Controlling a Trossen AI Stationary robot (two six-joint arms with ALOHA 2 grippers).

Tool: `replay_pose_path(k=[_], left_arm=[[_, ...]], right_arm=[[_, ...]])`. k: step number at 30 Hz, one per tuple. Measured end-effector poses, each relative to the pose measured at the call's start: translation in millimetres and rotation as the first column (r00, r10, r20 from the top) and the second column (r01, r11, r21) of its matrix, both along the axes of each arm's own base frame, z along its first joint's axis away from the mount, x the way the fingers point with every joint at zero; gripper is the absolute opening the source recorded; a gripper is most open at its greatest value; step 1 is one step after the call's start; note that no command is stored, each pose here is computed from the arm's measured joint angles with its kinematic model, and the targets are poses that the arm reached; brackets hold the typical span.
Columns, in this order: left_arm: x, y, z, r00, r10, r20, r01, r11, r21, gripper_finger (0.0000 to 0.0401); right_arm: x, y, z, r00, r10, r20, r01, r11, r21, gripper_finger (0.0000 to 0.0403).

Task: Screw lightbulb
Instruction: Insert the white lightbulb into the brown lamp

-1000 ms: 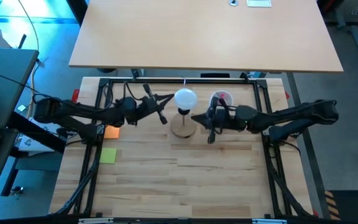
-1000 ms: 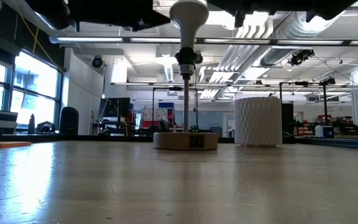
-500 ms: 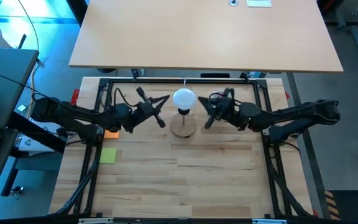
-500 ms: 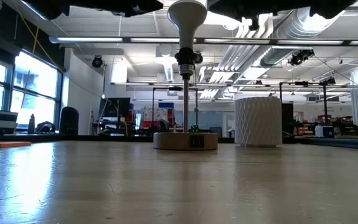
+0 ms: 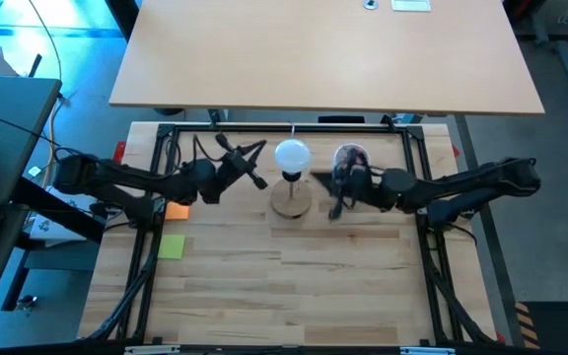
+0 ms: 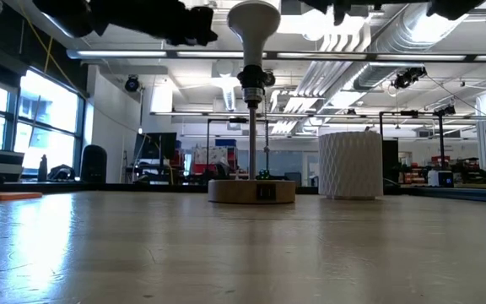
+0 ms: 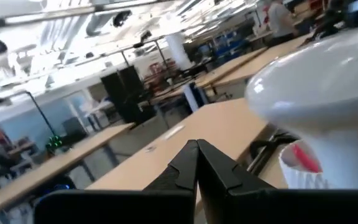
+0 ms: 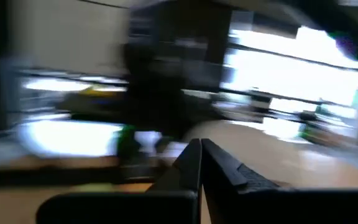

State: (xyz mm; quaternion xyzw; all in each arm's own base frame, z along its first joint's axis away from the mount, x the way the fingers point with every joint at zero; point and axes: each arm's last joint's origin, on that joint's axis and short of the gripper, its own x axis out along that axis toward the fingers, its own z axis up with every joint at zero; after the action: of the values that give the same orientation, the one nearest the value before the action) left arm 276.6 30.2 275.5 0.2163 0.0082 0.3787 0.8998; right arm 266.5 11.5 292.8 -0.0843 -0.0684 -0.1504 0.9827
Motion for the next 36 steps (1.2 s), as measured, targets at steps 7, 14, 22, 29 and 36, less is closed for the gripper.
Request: replay_pose_path(k=[7, 14, 22, 29, 36], left_arm=[[0.0, -24.0, 9.6, 0.977, -0.210, 0.033, 0.206, 0.975, 0.079, 0.0000], [5.0, -4.0, 1.9, 0.979, -0.195, 0.058, 0.194, 0.981, 0.028, 0.0000], [2.5, 12.7, -0.9, 0.996, -0.072, 0.042, 0.072, 0.997, -0.002, 0.0000], [1.8, -18.0, 7.2, 0.977, -0.206, 0.048, 0.203, 0.978, 0.056, 0.0000], [7.5, -6.3, 0.7, 0.976, -0.213, 0.052, 0.210, 0.976, 0.051, 0.0000]], right_arm=[[-2.3, -20.1, 1.9, 0.979, -0.199, 0.035, 0.195, 0.977, 0.091, 0.0000], [3.2, -21.1, -1.3, 0.991, 0.121, 0.054, -0.128, 0.982, 0.140, 0.0000], [1.5, -6.2, -1.0, 0.993, 0.115, 0.017, -0.116, 0.991, 0.067, 0.0000], [-1.6, -27.9, -0.4, 0.988, -0.151, 0.033, 0.144, 0.979, 0.147, 0.0000], [6.5, -33.5, -7.4, 0.995, 0.089, 0.048, -0.097, 0.971, 0.219, 0.0000]])
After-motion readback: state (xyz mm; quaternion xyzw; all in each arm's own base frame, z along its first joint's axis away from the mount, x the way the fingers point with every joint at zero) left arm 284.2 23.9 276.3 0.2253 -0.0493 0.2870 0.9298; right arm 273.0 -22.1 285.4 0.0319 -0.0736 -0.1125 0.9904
